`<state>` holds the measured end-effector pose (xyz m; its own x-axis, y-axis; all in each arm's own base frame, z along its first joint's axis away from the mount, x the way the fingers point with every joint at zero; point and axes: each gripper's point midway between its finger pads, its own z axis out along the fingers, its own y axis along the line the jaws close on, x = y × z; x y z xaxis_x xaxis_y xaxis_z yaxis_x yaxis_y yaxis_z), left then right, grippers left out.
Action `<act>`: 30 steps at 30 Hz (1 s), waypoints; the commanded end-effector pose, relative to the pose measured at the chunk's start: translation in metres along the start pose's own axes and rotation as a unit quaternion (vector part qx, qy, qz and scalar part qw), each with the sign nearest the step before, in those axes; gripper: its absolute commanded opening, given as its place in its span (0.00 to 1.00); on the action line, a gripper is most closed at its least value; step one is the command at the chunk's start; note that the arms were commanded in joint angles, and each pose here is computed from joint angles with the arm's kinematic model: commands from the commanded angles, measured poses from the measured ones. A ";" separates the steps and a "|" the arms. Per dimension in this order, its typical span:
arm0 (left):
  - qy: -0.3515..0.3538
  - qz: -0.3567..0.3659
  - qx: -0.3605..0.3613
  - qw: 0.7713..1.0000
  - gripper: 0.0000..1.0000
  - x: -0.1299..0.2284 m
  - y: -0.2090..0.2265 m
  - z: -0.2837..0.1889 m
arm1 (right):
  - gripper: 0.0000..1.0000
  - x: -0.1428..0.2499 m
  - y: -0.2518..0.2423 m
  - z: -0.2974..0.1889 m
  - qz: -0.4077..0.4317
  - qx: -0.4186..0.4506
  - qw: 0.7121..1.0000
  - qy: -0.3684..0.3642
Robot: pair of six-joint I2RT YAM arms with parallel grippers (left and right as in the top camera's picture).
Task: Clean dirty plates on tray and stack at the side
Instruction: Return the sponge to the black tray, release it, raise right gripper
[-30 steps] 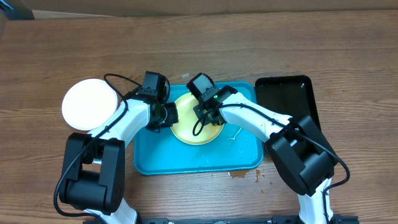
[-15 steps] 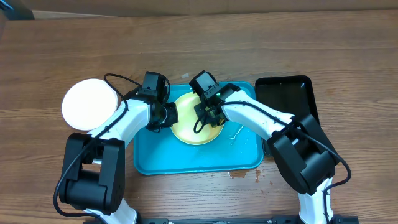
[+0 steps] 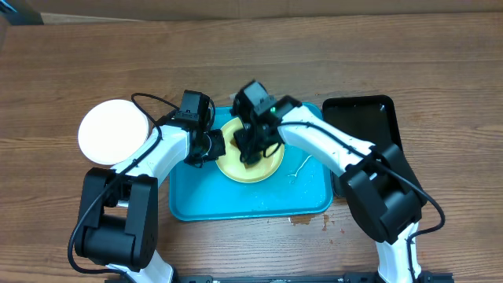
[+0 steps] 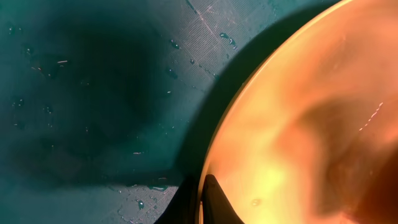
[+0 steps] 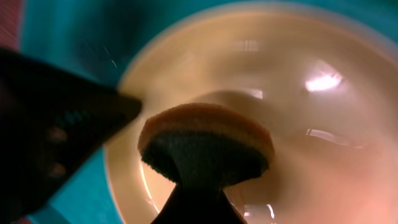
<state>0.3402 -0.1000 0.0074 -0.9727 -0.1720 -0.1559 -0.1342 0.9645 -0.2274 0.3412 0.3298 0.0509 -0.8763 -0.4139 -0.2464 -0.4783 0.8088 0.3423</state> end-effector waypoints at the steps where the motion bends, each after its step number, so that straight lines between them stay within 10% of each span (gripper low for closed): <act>1: 0.010 0.004 -0.007 1.000 0.05 0.005 0.002 0.006 | 0.04 -0.044 -0.005 -0.059 0.012 -0.015 0.997 -0.069; 14: 0.010 0.006 -0.007 1.000 0.13 0.005 0.002 0.006 | 0.04 0.044 -0.198 -0.140 0.231 0.159 0.959 0.038; 24: 0.010 0.006 -0.007 1.000 0.18 0.005 0.002 0.006 | 0.04 0.105 -0.272 -0.115 0.321 0.176 0.929 0.052; 26: 0.010 0.006 -0.007 1.000 0.18 0.005 0.002 0.006 | 0.38 0.110 -0.279 -0.105 0.322 0.177 0.929 0.044; 30: 0.010 0.006 -0.007 1.000 0.22 0.005 0.002 0.006 | 0.60 0.107 -0.281 -0.105 0.321 0.178 0.929 0.036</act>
<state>0.3396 -0.0992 0.0070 -0.9730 -0.1722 -0.1538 -0.1357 0.9654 -0.2227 0.3681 0.0147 0.0119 -0.9830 0.1826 0.0200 0.1835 0.9808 0.0656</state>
